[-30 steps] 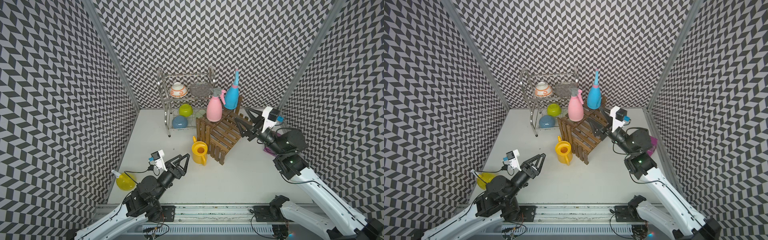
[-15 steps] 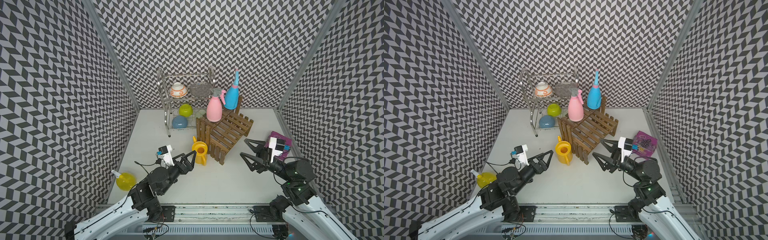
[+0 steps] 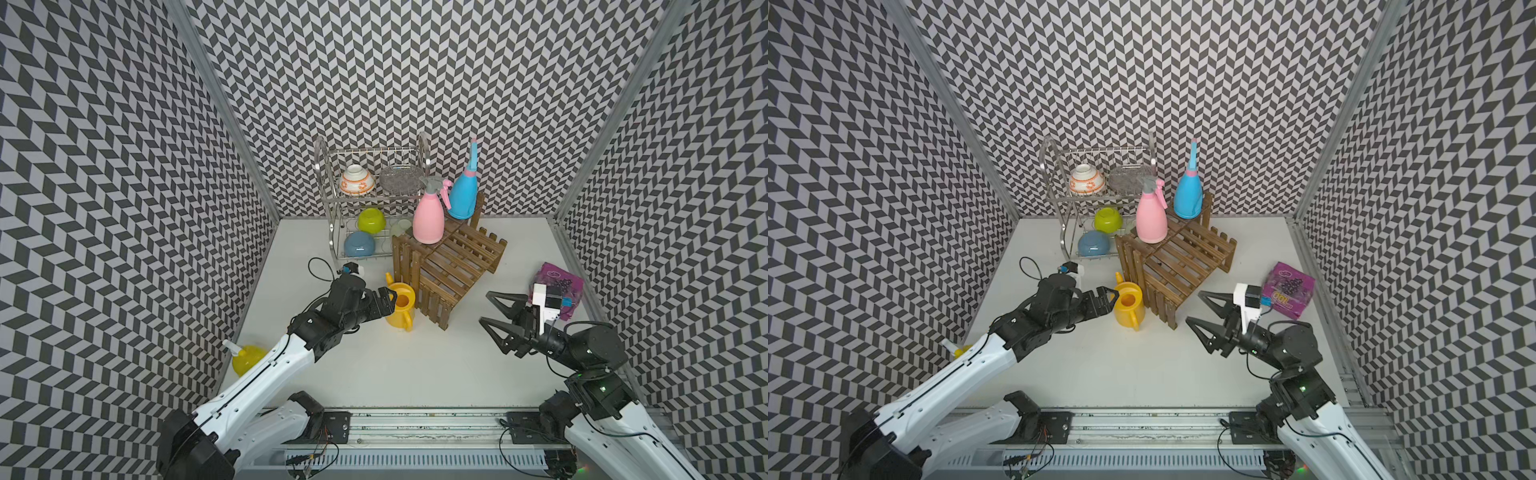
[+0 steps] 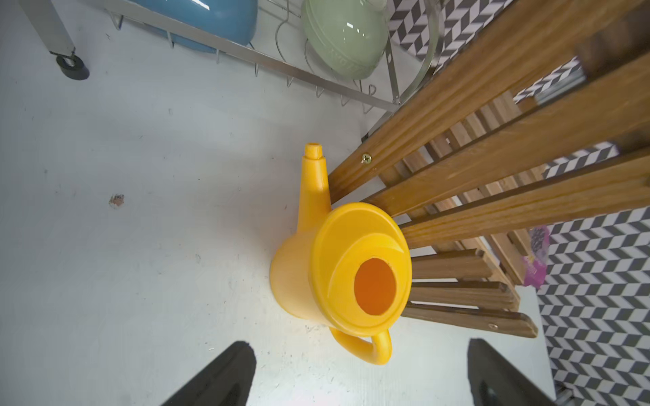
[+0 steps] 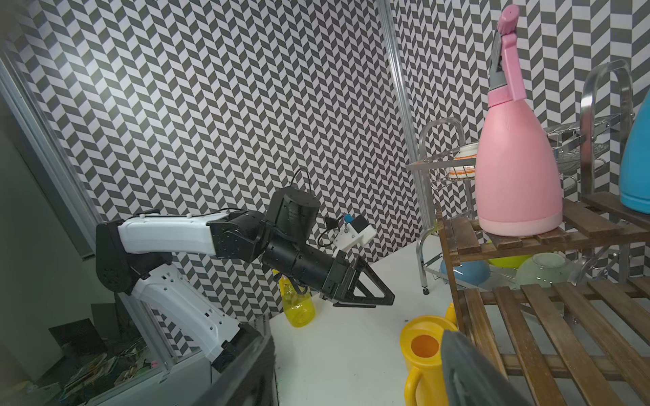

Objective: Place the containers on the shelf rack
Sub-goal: 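Pick up a container from the center of the board.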

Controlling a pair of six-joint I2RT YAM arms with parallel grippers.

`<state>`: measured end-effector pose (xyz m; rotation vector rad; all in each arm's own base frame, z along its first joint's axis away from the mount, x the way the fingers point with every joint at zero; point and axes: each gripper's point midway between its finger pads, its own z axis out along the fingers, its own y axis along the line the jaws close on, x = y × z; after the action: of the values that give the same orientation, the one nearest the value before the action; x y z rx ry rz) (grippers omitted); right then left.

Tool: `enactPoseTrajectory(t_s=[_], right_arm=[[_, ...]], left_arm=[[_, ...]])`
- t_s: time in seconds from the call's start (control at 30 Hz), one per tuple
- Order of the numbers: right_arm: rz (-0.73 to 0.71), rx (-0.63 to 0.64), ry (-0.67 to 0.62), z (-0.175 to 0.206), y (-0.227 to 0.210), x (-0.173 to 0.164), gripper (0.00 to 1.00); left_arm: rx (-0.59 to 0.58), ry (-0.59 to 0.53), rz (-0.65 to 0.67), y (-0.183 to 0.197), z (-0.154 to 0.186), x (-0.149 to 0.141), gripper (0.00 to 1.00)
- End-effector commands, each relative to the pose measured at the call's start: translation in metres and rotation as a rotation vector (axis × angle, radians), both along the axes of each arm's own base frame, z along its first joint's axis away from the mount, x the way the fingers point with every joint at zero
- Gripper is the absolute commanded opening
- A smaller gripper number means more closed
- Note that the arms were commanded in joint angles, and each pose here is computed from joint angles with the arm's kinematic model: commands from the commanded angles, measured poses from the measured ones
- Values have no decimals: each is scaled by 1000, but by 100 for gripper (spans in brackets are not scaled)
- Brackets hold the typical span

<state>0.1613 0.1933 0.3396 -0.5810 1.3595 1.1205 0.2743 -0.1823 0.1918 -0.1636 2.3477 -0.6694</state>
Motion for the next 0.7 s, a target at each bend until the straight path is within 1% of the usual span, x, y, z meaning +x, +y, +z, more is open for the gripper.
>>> enactPoseTrajectory(t_s=[0.0, 0.1, 0.13, 0.2, 0.23, 0.3, 0.37, 0.5, 0.67], right_arm=[[-26, 6, -16, 1, -4, 0, 77], [-29, 6, -15, 0, -4, 0, 77], [-31, 6, -15, 0, -4, 1, 77], [-32, 7, -16, 0, -5, 0, 77], [-33, 7, -18, 0, -5, 0, 77], [-39, 7, -18, 0, -6, 0, 77], [-43, 6, -20, 0, -6, 1, 77], [-45, 7, -21, 1, -6, 1, 77], [-52, 3, -24, 0, -7, 2, 77]], left_arm=[[103, 26, -45, 2, -3, 4, 92], [147, 59, -38, -1, -10, 14, 88], [164, 72, -36, -1, -15, 17, 85], [195, 93, -29, -1, -21, 21, 83], [211, 102, -27, -1, -25, 24, 80], [235, 113, -21, 0, -31, 28, 78], [249, 118, -26, -2, -36, 32, 73], [250, 140, -52, -11, -45, 36, 64], [241, 190, -83, -20, -60, 35, 63]])
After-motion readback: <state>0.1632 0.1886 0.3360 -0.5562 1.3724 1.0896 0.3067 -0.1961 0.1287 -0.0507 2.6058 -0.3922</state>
